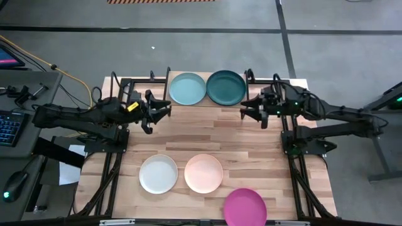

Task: Place and stack plates onto a shelf
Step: Stack the white plate on top of the blue plate on the shelf

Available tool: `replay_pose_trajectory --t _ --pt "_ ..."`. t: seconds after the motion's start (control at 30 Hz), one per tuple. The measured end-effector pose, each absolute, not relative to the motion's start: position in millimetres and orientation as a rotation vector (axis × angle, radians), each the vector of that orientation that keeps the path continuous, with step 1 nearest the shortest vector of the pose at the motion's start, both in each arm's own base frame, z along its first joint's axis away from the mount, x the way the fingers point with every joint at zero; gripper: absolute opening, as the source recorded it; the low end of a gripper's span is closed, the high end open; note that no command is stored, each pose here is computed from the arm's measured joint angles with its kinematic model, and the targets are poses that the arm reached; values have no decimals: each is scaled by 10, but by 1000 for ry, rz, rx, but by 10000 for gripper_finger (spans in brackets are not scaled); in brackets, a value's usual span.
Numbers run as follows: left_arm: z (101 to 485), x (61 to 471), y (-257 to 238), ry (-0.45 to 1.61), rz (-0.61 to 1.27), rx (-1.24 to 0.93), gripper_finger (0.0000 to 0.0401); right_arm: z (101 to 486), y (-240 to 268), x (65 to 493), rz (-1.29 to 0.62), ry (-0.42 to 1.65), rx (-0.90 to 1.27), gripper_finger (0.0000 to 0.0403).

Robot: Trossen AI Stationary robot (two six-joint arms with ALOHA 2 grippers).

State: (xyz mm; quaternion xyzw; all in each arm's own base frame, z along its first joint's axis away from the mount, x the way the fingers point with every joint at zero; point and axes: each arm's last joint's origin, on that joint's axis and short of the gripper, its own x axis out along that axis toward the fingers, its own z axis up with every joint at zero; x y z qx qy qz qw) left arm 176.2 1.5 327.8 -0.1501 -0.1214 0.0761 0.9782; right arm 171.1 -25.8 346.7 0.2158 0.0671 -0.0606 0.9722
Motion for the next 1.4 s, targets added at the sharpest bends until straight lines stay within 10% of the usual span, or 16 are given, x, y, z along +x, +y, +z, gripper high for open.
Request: replay_pose_trajectory --t 0.37,0.63,1.4 --pt "3209 1958 -100 392 49 -344 156 3611 -255 1689 -114 93 430 190" --pt "2469 2010 -540 1021 11 -309 156 3618 -258 1692 -122 93 415 190" --pt "1330 2111 -789 1325 44 -84 132 3523 -265 1727 -145 181 419 190"
